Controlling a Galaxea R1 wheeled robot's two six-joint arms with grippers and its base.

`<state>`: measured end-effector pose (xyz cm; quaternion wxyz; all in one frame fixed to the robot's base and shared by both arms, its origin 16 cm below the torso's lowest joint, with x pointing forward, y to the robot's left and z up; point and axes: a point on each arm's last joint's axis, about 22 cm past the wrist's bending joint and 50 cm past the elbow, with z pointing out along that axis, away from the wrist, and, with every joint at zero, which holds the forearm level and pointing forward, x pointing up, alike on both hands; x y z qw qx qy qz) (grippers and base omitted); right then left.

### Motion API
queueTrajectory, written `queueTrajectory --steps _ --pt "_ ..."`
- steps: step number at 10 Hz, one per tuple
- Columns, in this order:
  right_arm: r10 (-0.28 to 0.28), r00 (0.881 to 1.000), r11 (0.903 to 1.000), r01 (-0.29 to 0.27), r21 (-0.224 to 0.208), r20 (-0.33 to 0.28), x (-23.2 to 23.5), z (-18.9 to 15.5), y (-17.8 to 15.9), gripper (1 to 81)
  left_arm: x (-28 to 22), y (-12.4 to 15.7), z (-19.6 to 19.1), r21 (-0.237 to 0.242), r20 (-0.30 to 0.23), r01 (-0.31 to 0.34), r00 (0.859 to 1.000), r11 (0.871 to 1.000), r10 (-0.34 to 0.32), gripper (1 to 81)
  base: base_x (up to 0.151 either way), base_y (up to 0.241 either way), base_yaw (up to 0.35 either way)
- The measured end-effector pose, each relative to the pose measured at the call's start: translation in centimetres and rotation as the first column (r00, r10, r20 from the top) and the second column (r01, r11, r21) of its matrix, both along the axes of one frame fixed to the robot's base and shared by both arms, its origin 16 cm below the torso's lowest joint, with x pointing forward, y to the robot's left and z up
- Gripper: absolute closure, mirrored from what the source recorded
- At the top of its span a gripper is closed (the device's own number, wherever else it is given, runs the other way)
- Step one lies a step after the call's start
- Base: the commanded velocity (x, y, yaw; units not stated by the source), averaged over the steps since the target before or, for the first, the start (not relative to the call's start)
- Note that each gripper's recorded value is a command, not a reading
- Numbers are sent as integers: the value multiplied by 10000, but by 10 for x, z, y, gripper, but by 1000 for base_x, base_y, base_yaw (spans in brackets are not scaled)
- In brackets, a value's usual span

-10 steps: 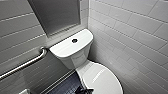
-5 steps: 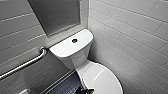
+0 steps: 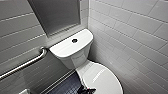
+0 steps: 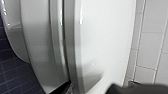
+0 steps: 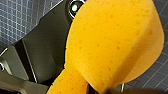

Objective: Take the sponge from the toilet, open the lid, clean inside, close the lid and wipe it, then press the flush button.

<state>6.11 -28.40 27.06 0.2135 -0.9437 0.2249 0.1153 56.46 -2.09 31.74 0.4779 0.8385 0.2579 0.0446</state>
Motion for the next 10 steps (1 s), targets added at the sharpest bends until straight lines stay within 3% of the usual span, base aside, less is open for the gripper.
queueTrajectory --steps 5,10 --pt "9 10000 10000 -9 -3 16 0 0 0 811 1 -3 -14 268 -220 -36 9997 9996 41 10 0 0 0" --pt "3 9999 10000 -3 -29 154 9 -4 -1 811 -3 -27 -18 278 29 -121 9999 9995 120 10 0 0 0"
